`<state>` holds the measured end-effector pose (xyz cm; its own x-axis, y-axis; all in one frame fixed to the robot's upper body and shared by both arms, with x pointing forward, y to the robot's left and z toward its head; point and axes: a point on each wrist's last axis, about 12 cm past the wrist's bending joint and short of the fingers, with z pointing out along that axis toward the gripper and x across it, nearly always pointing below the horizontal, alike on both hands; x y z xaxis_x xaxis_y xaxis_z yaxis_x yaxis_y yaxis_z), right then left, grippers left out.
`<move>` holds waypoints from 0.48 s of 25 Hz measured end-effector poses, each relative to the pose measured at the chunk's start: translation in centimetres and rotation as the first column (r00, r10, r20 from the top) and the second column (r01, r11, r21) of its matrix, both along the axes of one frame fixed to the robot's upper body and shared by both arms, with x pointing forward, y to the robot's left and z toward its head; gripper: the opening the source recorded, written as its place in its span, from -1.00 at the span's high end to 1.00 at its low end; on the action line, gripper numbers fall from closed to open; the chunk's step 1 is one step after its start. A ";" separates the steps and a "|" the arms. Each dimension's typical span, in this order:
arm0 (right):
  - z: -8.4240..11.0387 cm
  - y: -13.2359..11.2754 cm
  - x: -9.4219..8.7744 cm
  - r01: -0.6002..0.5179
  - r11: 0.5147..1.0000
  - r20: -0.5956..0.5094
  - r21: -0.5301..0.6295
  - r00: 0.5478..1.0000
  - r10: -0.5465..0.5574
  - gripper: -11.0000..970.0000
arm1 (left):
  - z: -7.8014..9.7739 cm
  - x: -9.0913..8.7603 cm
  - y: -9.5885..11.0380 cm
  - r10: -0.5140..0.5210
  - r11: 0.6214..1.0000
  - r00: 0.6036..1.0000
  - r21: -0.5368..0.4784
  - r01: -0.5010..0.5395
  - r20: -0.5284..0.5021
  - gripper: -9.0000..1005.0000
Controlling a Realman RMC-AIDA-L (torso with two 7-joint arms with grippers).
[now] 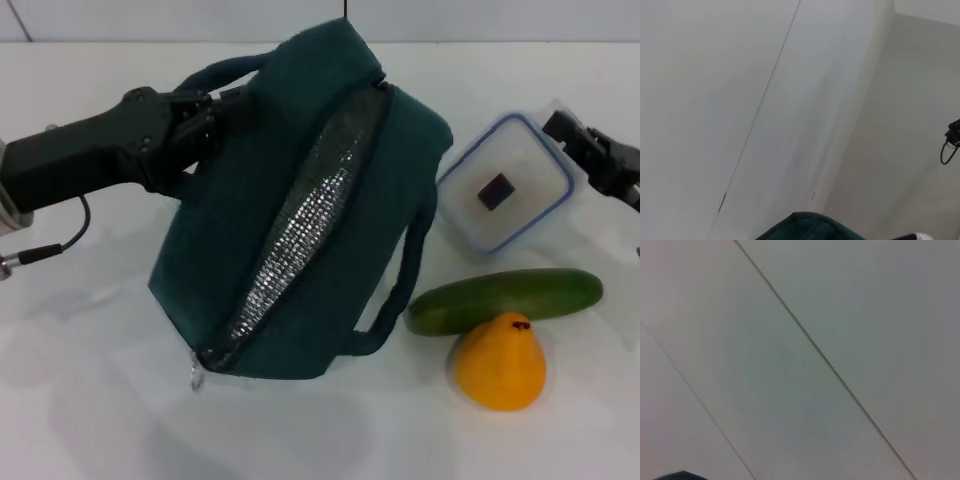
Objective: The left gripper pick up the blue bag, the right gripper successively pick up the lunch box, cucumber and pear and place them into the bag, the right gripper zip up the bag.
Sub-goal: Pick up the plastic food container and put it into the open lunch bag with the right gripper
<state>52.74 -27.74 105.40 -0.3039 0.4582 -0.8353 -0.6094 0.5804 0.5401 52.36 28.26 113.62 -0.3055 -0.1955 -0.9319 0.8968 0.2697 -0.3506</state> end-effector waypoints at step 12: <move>5.2 0.9 1.8 -0.148 0.985 0.204 0.087 0.971 0.128 0.75 | -0.6 0.8 -0.6 0.054 0.998 0.998 0.032 -0.053 -0.017 0.90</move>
